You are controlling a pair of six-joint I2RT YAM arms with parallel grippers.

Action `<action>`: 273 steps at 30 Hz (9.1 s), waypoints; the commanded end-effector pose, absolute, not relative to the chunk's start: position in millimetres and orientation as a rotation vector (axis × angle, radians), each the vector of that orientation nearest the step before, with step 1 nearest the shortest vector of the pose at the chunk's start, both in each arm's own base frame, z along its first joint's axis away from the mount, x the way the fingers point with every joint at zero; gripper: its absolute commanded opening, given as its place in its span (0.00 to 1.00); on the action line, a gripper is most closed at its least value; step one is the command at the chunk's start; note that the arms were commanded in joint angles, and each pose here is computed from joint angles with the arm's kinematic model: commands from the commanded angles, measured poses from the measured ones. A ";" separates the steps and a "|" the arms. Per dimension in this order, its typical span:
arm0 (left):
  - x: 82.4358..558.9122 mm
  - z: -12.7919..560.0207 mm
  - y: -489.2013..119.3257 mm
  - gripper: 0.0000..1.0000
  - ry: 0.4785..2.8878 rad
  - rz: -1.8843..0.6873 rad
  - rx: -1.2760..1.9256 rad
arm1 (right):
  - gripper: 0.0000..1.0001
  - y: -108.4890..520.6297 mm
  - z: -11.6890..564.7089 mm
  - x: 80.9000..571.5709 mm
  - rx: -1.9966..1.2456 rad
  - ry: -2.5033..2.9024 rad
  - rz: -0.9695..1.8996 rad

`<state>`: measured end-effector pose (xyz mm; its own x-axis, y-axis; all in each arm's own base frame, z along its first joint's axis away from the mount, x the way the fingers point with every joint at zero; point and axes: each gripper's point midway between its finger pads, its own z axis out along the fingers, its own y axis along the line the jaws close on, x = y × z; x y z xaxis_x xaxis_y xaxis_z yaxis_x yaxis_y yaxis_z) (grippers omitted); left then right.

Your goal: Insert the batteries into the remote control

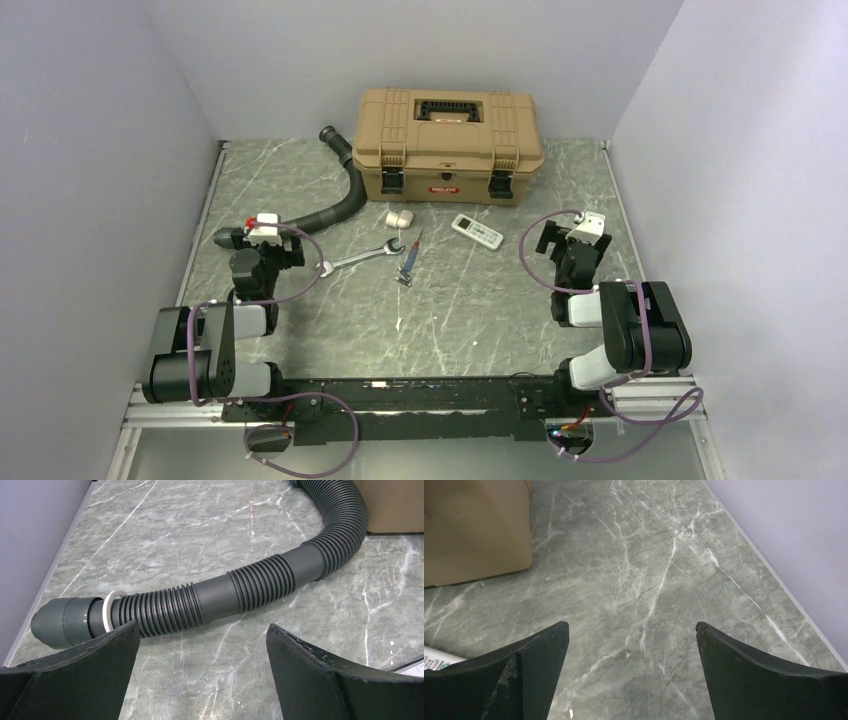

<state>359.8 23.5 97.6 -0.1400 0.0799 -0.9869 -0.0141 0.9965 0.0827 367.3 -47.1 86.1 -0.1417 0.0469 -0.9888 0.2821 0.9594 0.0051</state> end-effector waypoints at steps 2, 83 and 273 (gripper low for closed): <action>368.9 119.1 21.5 0.99 1.638 0.082 0.072 | 1.00 -47.7 96.6 370.4 0.265 1.657 -0.190; 314.0 214.7 58.6 0.99 1.821 -0.060 -0.673 | 0.76 126.7 43.1 446.8 0.208 2.065 0.630; 311.5 218.9 45.6 0.99 1.898 -0.092 -0.589 | 0.81 197.5 28.8 370.9 -0.108 2.265 0.090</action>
<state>308.0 43.8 195.0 -0.3295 -0.4583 -0.8254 -0.3714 0.8667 -0.3330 361.8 196.3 21.5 -0.6568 -0.0077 -0.7540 -0.1167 0.9889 0.0916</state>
